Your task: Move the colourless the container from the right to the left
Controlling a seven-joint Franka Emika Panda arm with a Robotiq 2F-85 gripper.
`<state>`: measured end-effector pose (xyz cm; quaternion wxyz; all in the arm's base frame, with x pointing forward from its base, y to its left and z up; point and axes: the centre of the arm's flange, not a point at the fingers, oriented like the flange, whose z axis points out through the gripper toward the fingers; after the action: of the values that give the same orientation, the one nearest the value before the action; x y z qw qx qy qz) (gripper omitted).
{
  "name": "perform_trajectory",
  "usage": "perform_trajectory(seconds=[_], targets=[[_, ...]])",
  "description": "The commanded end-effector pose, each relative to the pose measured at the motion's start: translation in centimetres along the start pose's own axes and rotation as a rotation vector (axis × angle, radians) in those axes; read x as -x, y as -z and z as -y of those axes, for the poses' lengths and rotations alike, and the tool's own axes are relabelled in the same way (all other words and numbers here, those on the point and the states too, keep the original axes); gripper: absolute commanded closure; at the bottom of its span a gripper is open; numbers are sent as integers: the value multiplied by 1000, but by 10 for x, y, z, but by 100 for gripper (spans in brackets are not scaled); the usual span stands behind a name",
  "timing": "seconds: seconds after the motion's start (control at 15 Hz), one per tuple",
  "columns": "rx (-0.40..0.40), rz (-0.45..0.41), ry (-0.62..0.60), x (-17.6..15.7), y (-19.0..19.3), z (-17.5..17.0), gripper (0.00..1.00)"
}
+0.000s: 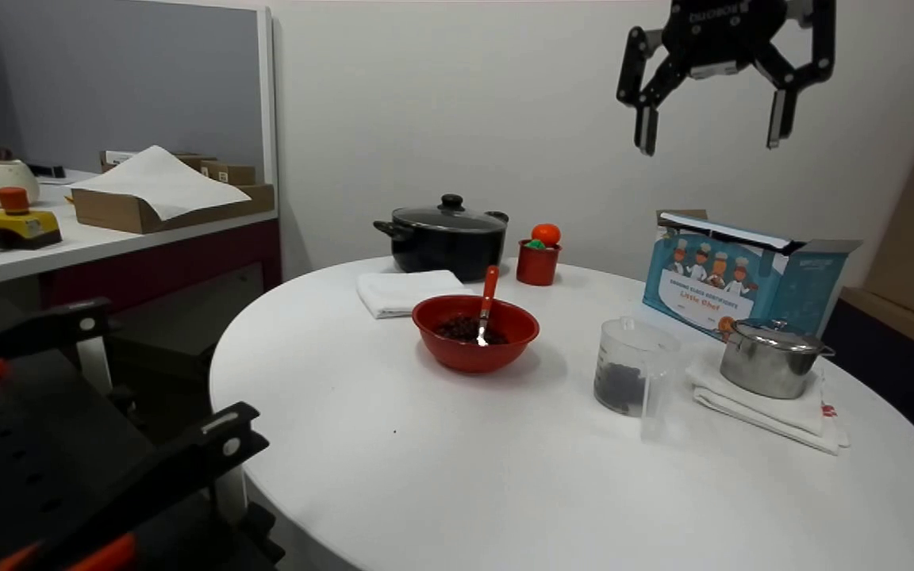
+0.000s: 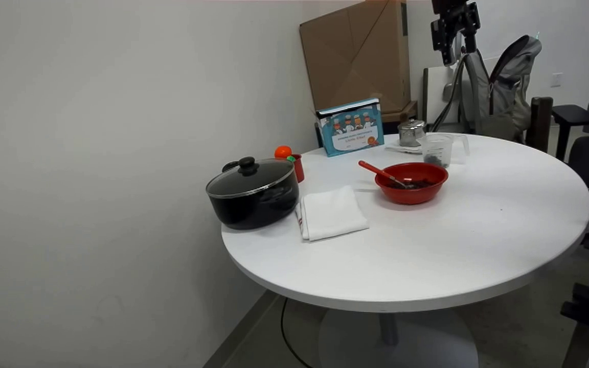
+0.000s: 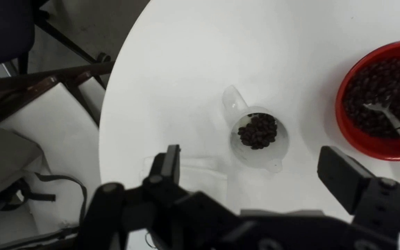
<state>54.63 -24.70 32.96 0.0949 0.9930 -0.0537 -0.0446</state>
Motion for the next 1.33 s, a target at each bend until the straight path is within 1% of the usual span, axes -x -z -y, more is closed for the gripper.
perform_trajectory(seconds=[0.0, 0.2, 0.4, 0.53, 0.67, 0.87, 1.07, 1.27], targets=[[19, 27, -193, -44, -28, -23, 0], [21, 36, -261, -52, -54, -27, 0], [-14, 18, -271, -55, -71, -8, 0], [-47, 2, -272, -57, -78, 6, 0], [-75, -15, -283, -60, -82, 14, 0], [-87, -8, -305, -62, -92, 10, 0], [-75, 13, -321, -57, -109, 1, 0], [-66, 17, -331, -55, -127, -2, 0]])
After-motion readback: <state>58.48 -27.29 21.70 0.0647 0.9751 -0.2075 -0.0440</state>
